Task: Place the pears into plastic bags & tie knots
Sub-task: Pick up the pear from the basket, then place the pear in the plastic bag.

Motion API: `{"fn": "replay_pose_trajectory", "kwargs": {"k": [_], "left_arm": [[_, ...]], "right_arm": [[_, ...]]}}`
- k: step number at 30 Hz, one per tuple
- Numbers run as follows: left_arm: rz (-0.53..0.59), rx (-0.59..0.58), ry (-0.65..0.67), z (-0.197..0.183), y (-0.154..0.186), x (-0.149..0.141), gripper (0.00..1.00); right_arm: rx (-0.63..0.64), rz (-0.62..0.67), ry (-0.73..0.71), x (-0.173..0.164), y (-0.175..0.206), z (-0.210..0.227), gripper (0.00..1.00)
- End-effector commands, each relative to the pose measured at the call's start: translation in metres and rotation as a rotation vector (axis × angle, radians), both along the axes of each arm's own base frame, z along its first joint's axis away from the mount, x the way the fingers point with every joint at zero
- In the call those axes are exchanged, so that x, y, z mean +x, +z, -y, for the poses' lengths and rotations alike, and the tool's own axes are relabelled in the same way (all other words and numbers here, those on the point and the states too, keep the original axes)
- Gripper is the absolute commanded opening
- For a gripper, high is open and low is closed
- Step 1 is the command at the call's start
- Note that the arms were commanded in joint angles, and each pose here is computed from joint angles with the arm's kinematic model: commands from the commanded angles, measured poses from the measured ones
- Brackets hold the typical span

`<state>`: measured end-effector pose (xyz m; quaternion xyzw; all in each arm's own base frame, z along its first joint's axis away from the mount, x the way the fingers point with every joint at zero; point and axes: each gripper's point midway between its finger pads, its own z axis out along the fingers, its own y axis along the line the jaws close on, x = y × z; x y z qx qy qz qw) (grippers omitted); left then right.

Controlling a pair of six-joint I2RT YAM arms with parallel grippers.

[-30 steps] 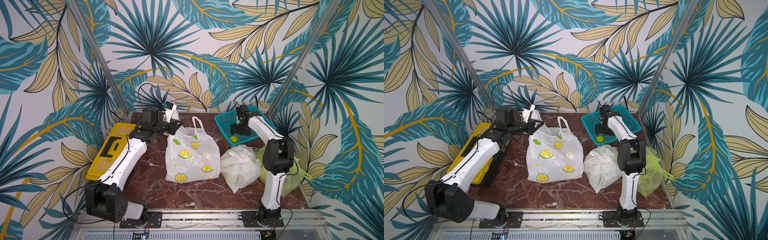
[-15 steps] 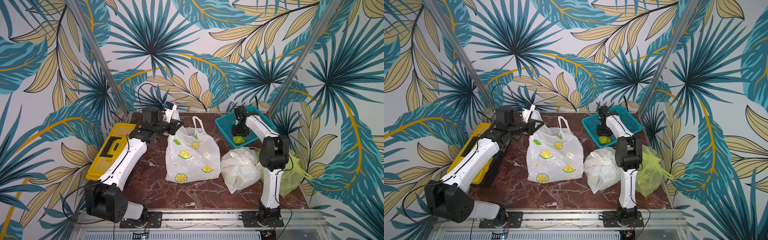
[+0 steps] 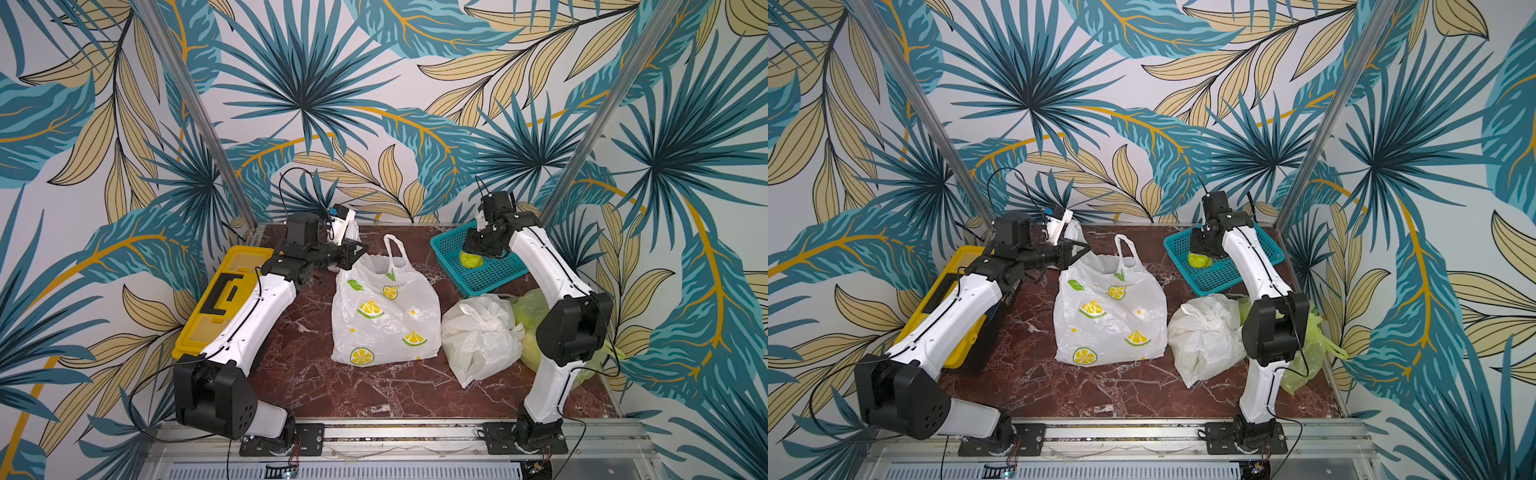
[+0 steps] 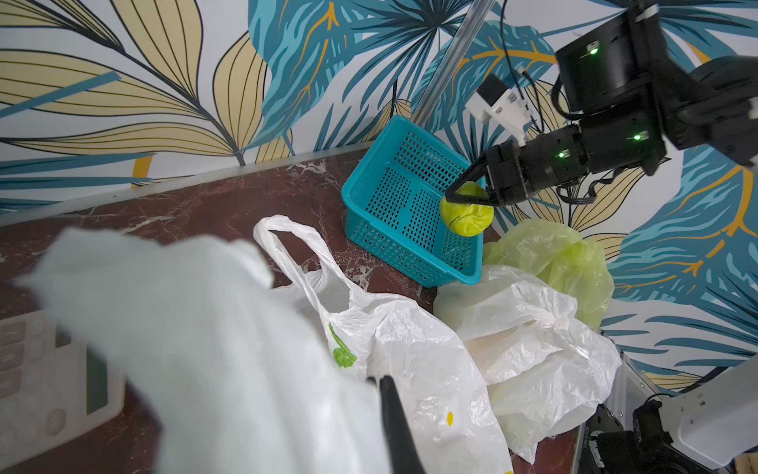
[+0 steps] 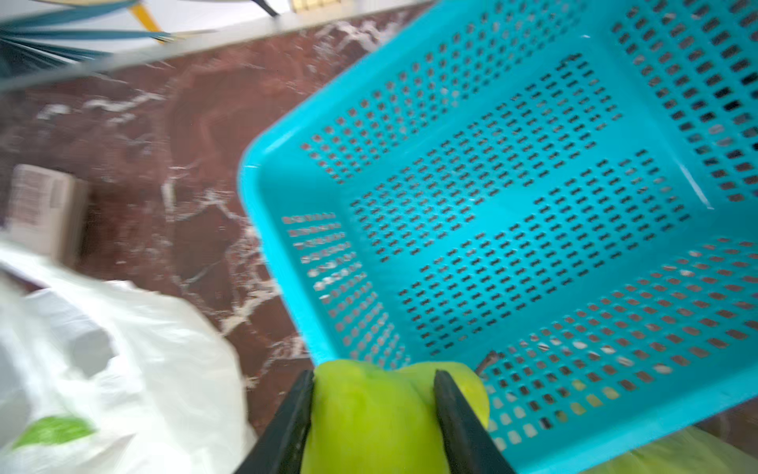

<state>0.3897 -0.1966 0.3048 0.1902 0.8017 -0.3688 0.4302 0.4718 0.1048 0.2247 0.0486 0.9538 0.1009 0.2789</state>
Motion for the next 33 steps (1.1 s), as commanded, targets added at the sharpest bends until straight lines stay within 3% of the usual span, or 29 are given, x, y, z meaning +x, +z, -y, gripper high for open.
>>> {"fn": "replay_pose_trajectory", "kwargs": {"k": [1,6,12,16,19,21,26,30,33], "left_arm": [[0.031,-0.002,-0.01,0.003,0.009,0.002,0.01],[0.041,0.016,-0.007,0.007,0.007,0.0,0.01],[0.061,0.056,0.001,0.001,-0.003,-0.009,0.01],[0.076,0.074,0.008,-0.004,-0.005,-0.011,0.01],[0.083,0.074,-0.012,-0.003,-0.006,-0.015,0.01],[0.076,0.066,-0.022,-0.002,-0.007,-0.018,0.01],[0.042,0.033,-0.082,0.006,-0.014,-0.033,0.02],[0.021,0.031,-0.136,0.013,-0.029,-0.047,0.02],[0.03,0.043,-0.129,0.011,-0.03,-0.047,0.02]], "right_arm": [[0.236,0.092,0.115,-0.022,0.048,-0.091,0.21],[0.475,0.145,0.128,-0.036,0.052,-0.207,0.21],[0.546,0.115,0.123,-0.052,0.02,-0.279,0.21],[0.6,0.068,0.118,-0.062,-0.015,-0.288,0.22],[0.5,-0.011,0.157,-0.075,-0.05,-0.286,0.33],[0.443,-0.051,0.158,-0.078,-0.065,-0.28,0.35],[0.524,0.026,0.078,-0.062,-0.041,-0.276,0.31],[0.795,0.013,0.063,-0.044,-0.005,-0.321,0.25],[0.747,-0.016,0.078,-0.056,-0.016,-0.347,0.25]]}}
